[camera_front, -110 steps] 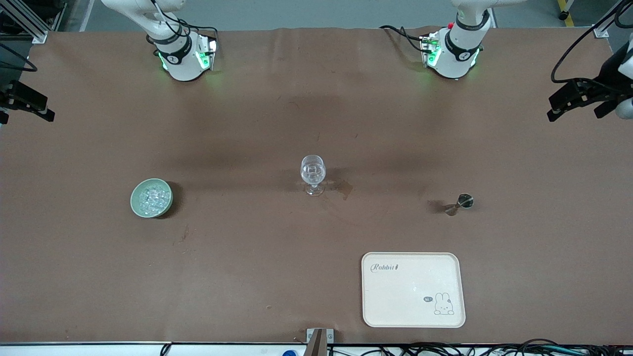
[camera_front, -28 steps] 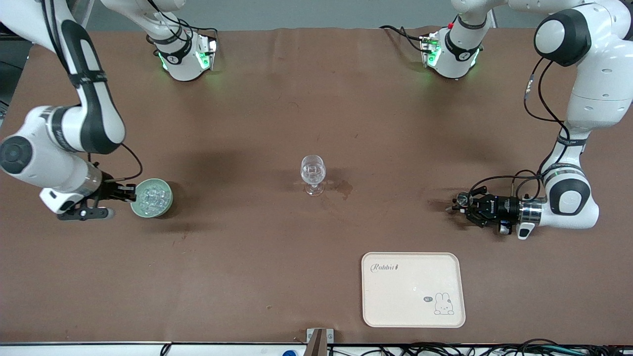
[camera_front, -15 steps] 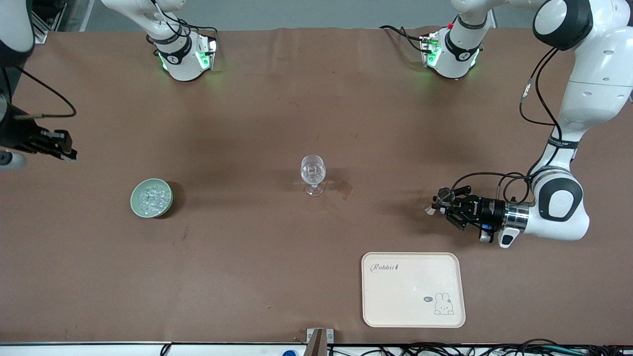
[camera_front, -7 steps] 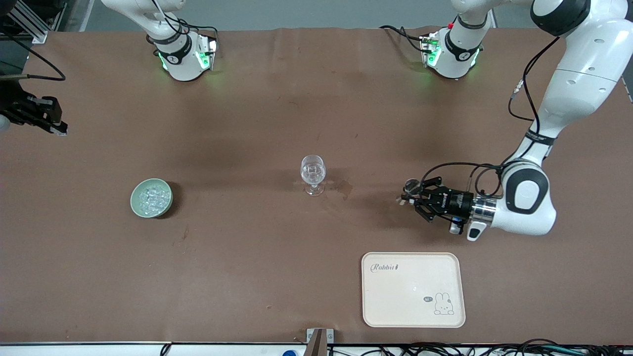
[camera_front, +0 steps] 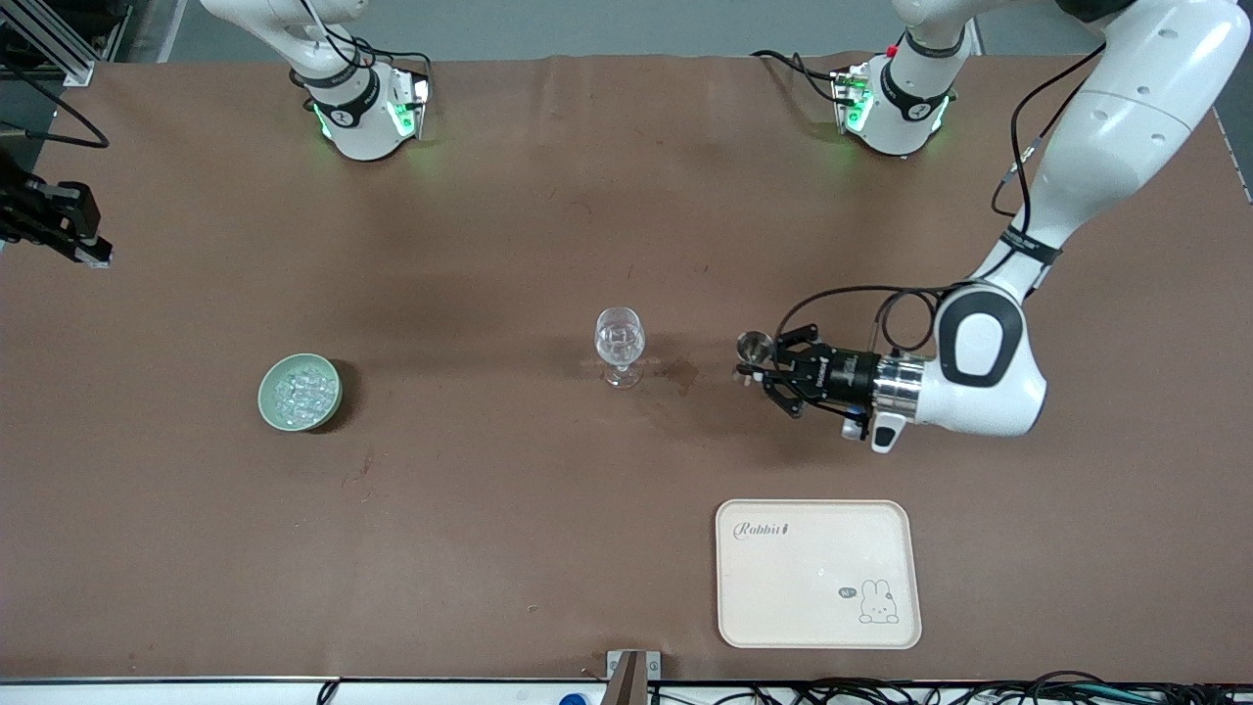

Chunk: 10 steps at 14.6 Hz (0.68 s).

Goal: Pour wine and add ice with both arms
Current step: 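Carry the jigger toward the glass while the right gripper lifts the ice, then tilt the jigger over the wine glass with the left gripper to pour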

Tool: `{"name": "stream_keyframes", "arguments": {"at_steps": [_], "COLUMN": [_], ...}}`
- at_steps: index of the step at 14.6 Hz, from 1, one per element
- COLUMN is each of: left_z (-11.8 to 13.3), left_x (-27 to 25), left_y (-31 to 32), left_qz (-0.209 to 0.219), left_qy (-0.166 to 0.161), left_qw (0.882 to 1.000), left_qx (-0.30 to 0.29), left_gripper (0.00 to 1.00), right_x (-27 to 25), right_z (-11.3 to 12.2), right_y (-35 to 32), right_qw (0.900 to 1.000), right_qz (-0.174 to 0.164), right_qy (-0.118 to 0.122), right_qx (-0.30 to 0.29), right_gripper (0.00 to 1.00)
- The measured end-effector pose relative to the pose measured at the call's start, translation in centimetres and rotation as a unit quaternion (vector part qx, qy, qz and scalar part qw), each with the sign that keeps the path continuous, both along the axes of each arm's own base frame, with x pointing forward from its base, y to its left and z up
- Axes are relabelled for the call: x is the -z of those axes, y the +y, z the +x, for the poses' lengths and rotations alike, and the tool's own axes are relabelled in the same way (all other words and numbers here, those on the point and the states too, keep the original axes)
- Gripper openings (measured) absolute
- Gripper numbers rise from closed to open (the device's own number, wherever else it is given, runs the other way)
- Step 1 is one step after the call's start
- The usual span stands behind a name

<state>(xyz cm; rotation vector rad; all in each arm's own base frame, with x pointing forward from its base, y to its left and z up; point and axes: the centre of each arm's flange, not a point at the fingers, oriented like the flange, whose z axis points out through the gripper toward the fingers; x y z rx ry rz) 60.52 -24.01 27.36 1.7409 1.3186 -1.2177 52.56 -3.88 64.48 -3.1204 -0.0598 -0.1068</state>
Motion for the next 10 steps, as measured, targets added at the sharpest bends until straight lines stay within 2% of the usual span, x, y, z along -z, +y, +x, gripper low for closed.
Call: {"name": "stream_keyframes", "arguments": {"at_steps": [4, 10], "left_z": [-2.0, -3.6], "left_x": [-2.5, -4.3], "left_y": [-5.1, -8.9], "left_qz": [0.047, 0.084], "left_qy": [-0.004, -0.011], "left_qw": [0.999, 0.996], "left_qx": [-0.007, -0.02], "left_gripper": [0.21, 0.21], "right_x": [0.5, 0.7], "right_z": [1.2, 1.6], "right_y": [0.0, -0.1], "right_qw": [1.0, 1.0], "right_qz": [-0.001, -0.001], "right_qy": [0.003, 0.004], "right_qx": [0.0, 0.0], "right_gripper": [0.23, 0.23]}}
